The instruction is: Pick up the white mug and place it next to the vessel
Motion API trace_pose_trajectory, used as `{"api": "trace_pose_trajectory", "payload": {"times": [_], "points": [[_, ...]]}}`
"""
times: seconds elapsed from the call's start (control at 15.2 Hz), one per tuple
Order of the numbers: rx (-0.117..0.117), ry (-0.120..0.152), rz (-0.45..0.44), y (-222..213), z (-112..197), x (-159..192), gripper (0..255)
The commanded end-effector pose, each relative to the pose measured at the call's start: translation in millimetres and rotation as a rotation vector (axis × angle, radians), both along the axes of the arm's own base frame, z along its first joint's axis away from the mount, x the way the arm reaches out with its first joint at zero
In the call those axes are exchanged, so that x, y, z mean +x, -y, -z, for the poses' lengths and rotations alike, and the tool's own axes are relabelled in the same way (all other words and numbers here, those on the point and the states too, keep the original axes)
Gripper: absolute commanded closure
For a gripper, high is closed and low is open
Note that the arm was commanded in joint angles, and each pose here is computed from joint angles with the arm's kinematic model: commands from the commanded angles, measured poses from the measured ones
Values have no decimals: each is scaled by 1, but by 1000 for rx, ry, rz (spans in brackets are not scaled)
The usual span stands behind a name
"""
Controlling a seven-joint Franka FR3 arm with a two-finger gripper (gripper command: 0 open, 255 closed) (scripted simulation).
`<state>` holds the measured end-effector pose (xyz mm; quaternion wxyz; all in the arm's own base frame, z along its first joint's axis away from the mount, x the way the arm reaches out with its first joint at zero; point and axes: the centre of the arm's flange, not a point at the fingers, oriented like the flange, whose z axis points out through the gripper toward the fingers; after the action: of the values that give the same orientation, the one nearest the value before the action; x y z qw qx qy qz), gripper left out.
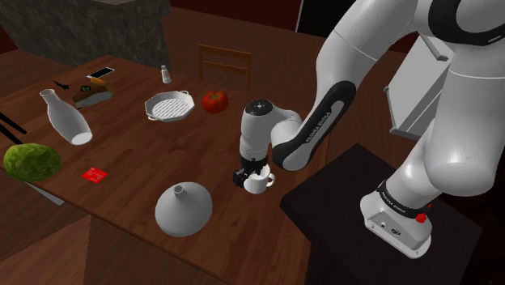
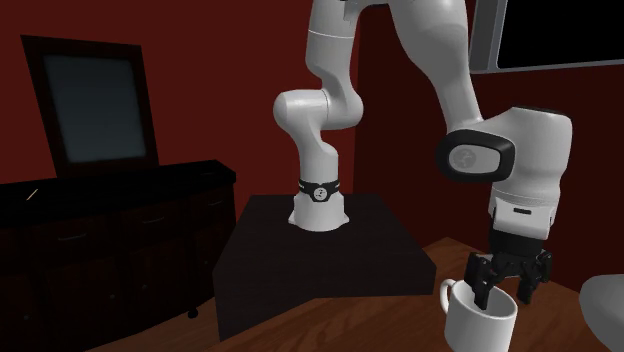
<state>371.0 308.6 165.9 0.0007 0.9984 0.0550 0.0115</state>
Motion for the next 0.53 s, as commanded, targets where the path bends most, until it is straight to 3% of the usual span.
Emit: {"api": "trace_pose_trajectory", "payload": {"times": [0.0,0.07,0.33,0.46], "points": [[0,0,0,0,0,0,0],[0,0,0,0,0,0,0],[0,0,0,0,-50,-1,0],[0,0,0,0,-50,-1,0]]}}
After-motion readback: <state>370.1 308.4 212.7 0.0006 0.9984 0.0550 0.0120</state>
